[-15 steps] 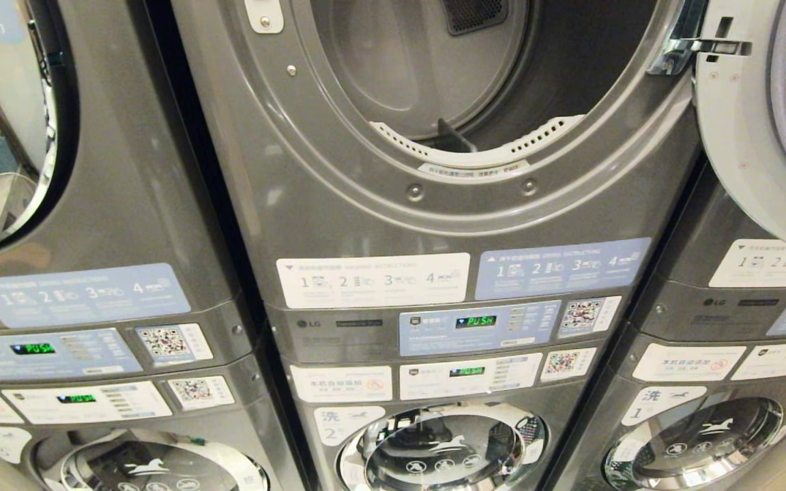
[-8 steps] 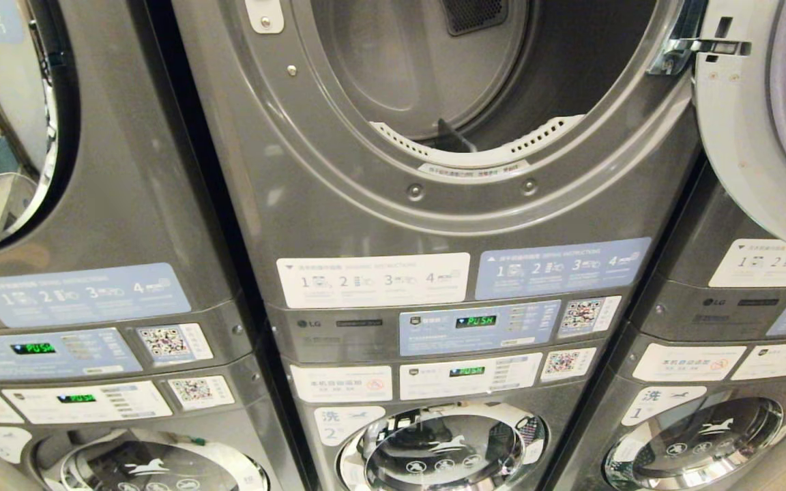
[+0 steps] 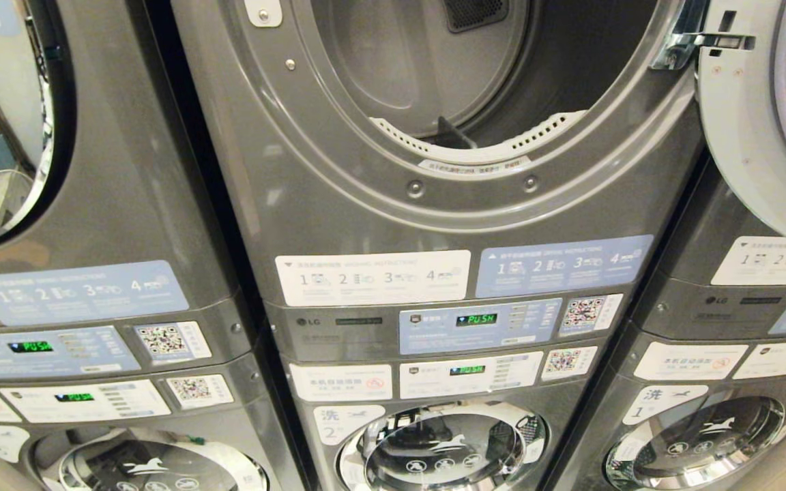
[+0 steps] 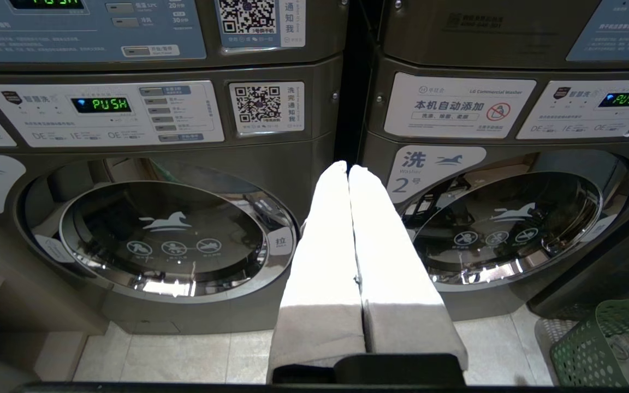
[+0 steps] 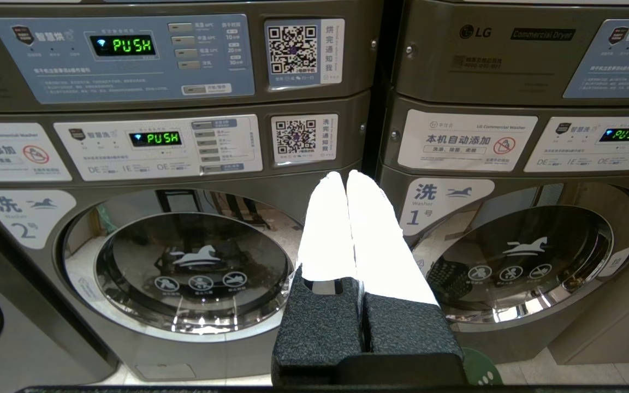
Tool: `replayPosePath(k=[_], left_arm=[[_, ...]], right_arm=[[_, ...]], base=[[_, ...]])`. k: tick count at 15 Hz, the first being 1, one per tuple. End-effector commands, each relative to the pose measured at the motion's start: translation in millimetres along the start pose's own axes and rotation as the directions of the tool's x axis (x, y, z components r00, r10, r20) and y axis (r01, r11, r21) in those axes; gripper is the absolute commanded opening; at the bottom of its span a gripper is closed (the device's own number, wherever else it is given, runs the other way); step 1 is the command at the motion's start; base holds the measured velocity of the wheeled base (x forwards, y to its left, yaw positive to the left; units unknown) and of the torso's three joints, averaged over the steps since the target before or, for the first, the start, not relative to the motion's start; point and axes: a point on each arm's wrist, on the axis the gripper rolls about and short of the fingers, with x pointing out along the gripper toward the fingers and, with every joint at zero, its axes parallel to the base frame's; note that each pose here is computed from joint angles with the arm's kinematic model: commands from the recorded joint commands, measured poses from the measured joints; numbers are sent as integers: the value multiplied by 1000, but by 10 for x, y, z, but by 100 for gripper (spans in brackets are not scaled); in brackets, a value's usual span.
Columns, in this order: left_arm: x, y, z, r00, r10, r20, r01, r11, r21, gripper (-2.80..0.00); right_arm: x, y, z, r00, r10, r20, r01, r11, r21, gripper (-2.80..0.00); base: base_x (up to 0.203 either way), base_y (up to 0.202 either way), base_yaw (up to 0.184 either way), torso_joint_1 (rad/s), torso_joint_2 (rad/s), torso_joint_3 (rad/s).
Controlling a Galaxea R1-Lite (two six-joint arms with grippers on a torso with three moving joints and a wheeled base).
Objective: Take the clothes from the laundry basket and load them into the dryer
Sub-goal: Take the clothes out of the basket
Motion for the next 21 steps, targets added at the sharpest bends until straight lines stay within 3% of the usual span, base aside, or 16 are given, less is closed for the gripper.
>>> replayPosePath(k=[1,13,17,21], left_arm=[[-1,0,-1,1000,2,-1,-2,1000,0,-280],[-1,1,-3,1000,3,-2,-3,1000,3,-280],[1,-12,-16,999,-53,-13,54,993,109,-280],[3,-11,-18,999,-49,-13,51,993,108,-280]], right_arm=[[0,0,0,1000,1,0,-1,1000,-1,-280],[0,0,0,1000,0,0,0,1000,-4,-280],[0,0,0,1000,0,0,0,1000,-4,-280],[0,0,0,1000,-1,0,1,1000,-4,-280]], base=[[0,0,0,-56,111,56],[0,0,0,-59,134,68],[0,0,0,-59,125,65],[0,0,0,-62,130,63]])
